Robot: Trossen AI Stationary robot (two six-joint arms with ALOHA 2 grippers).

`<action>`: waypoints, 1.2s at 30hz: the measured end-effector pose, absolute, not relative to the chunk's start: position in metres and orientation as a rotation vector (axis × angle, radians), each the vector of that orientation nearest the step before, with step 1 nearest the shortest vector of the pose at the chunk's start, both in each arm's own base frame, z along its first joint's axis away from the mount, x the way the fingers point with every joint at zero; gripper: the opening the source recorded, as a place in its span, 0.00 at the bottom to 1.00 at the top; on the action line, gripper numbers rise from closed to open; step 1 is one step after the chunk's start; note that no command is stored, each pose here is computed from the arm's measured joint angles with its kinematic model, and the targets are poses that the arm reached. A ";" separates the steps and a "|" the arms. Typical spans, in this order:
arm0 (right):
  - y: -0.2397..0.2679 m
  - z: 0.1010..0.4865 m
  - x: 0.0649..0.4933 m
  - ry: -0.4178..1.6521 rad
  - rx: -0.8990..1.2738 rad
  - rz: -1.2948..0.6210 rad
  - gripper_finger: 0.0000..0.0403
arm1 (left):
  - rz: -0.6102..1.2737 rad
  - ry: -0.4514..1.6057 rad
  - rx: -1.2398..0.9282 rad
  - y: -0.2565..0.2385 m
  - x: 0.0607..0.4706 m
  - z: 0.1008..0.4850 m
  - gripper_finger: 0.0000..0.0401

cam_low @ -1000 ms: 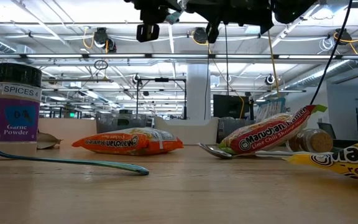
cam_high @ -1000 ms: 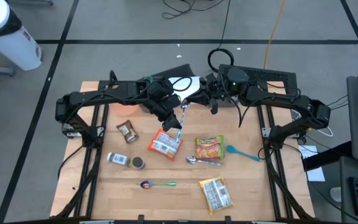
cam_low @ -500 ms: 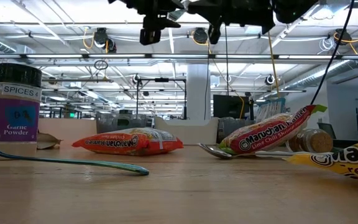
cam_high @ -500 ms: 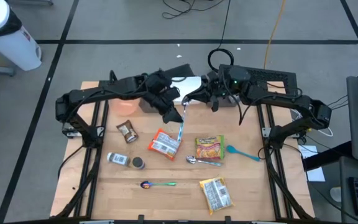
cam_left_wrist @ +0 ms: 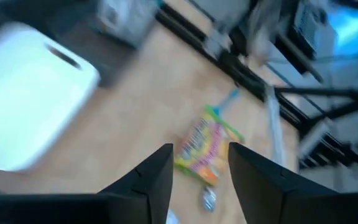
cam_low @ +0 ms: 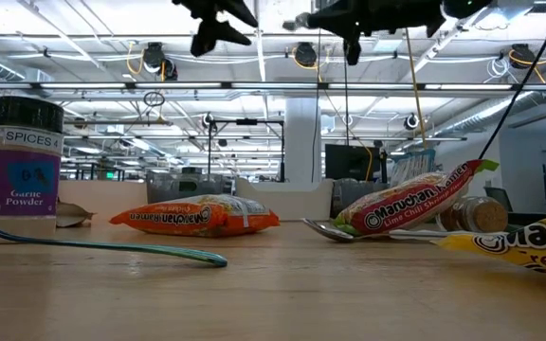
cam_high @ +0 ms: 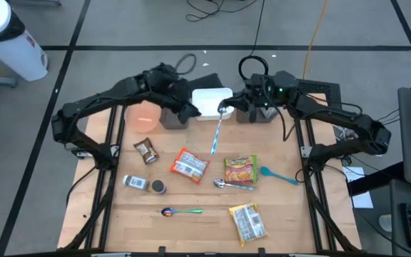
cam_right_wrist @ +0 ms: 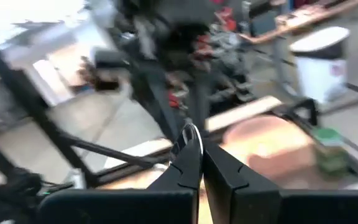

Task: Pick & Place Food Item
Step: Put the bottom blue spoon into the white bin

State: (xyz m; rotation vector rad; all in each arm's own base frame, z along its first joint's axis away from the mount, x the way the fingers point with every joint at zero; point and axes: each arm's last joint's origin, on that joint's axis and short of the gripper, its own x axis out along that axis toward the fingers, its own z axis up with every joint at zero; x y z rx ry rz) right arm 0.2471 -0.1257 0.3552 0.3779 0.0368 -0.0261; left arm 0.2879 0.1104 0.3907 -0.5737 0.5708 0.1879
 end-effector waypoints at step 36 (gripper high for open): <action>-0.110 0.357 0.271 -0.224 0.487 -0.594 0.00 | 0.609 0.561 0.018 0.025 0.316 0.386 0.39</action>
